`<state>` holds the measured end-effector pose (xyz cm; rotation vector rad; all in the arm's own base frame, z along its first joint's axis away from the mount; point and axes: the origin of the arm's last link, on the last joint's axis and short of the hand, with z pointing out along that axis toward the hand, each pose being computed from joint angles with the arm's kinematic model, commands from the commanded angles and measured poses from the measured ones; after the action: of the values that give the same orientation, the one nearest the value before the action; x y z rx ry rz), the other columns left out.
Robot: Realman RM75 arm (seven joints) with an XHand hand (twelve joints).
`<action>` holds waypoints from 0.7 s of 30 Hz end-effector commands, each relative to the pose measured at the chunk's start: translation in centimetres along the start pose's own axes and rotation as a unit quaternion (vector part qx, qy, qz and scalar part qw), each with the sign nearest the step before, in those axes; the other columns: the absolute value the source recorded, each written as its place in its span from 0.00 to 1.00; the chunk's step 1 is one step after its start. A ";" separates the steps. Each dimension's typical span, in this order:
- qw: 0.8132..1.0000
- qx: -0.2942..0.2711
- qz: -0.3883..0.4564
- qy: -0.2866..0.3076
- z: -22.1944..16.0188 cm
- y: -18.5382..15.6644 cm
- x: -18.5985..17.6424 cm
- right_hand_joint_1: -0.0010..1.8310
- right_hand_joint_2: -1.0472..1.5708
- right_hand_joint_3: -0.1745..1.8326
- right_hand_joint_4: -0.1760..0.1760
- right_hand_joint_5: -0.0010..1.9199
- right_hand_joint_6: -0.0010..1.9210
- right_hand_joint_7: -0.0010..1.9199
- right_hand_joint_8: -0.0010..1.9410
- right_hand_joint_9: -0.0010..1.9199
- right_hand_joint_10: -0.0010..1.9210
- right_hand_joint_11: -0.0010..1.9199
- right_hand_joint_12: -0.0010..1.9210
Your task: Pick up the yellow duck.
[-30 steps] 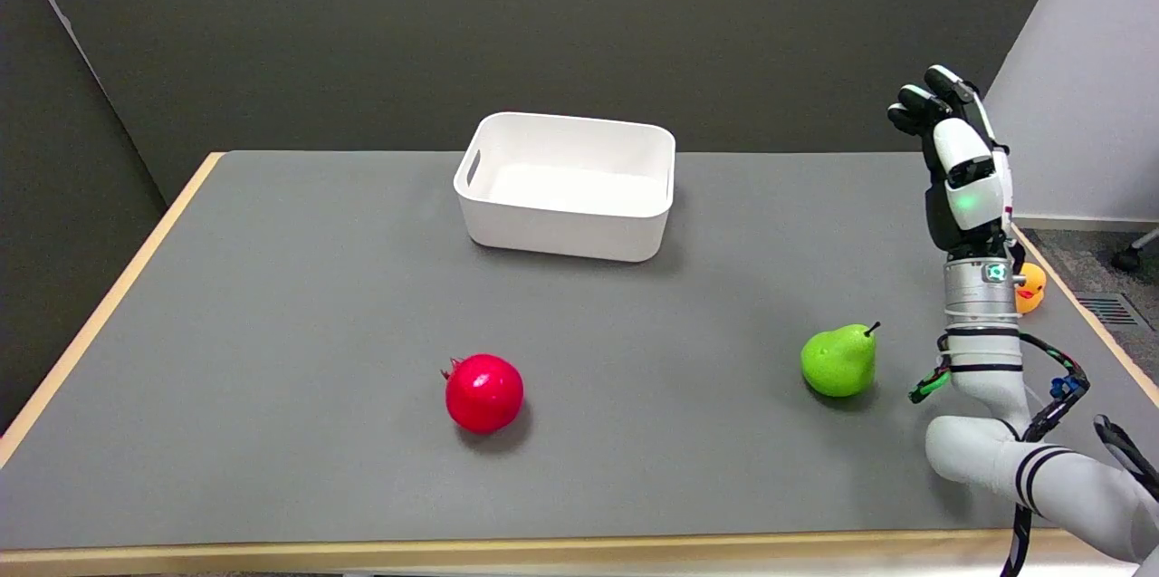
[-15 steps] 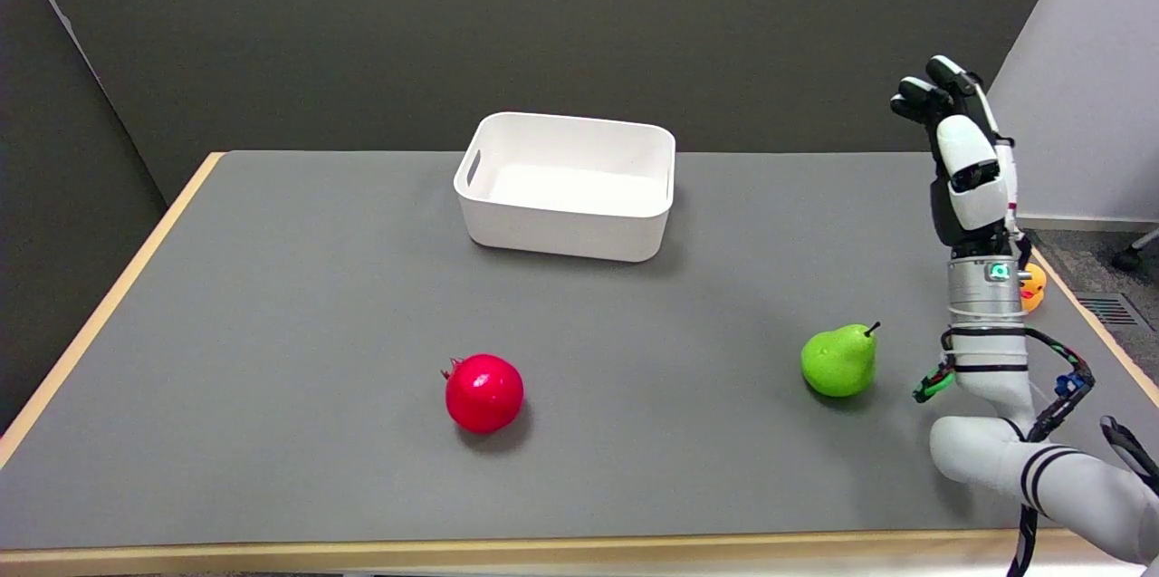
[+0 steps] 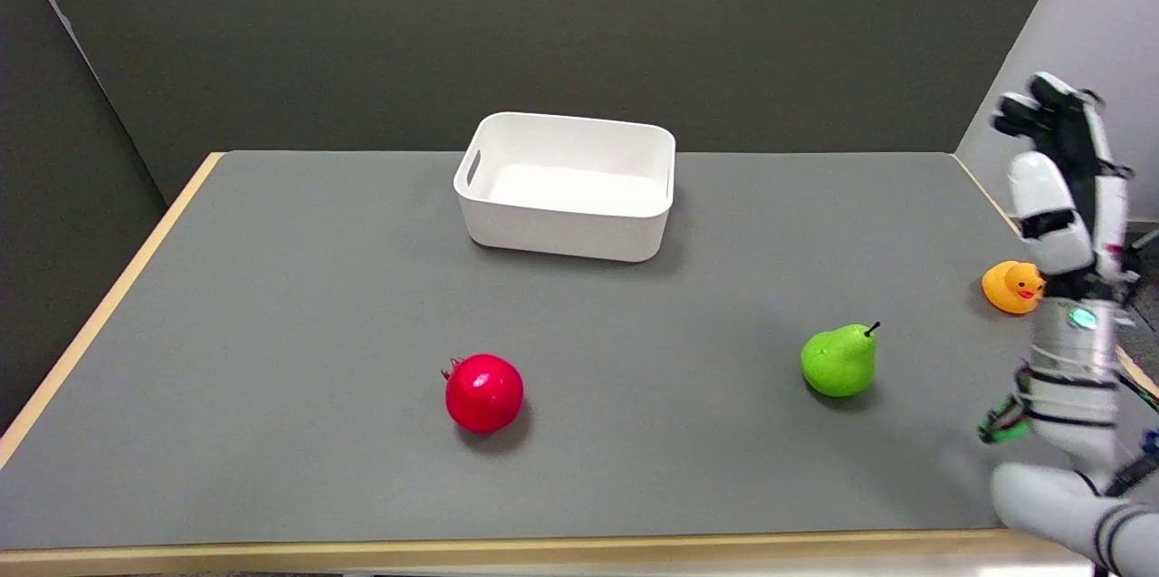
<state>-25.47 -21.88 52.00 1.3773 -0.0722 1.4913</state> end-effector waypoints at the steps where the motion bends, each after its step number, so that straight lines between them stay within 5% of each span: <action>1: 0.966 -0.061 -0.242 0.070 -8.1 -2.3 11.7 0.23 0.66 0.49 0.45 0.13 0.23 0.23 0.26 0.18 0.50 0.00 0.60; 6: 0.956 -0.084 -0.272 0.063 -8.5 -2.3 14.0 0.23 0.66 0.49 0.42 0.13 0.24 0.23 0.27 0.18 0.51 0.01 0.62; 13: 0.933 -0.191 -0.304 -0.011 -9.5 0.7 15.5 0.24 0.66 0.49 0.38 0.13 0.24 0.22 0.27 0.16 0.50 0.01 0.62; 21: 0.873 -0.297 -0.353 -0.156 -9.4 5.6 14.9 0.23 0.65 0.50 0.35 0.12 0.23 0.15 0.22 0.08 0.40 0.00 0.58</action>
<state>-28.26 -10.00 58.24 1.0786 0.0824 1.0711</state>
